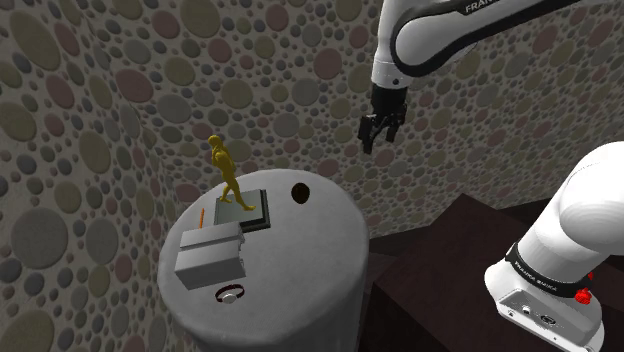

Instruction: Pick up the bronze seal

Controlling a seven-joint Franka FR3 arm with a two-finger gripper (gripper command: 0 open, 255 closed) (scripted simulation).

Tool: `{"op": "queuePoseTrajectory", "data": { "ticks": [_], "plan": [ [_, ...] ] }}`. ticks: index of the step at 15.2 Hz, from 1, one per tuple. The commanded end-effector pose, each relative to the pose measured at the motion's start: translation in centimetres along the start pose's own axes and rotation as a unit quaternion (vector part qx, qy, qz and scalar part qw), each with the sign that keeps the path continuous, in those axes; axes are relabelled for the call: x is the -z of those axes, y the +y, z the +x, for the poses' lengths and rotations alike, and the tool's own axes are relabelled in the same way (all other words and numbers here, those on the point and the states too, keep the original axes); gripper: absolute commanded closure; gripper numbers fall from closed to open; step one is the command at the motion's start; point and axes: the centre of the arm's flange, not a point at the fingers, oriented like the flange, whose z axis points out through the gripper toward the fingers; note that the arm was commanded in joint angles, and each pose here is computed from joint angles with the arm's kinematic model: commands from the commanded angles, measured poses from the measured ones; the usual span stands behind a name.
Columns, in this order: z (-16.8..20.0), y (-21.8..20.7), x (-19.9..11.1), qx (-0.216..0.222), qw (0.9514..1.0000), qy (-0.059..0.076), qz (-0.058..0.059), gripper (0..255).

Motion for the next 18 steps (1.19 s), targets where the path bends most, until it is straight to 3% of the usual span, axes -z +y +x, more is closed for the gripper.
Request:
{"op": "queuePoseTrajectory", "data": {
  "ticks": [1,9,18],
  "plan": [
    [1.5,-0.7,-2.1,-0.011,0.9999,0.009,-0.001,0],
    [7.7,-3.2,-9.7,-0.051,0.9979,0.04,-0.006,0],
    [15.3,-5.2,-17.7,-0.096,0.9925,0.074,-0.012,0]
  ]
}}
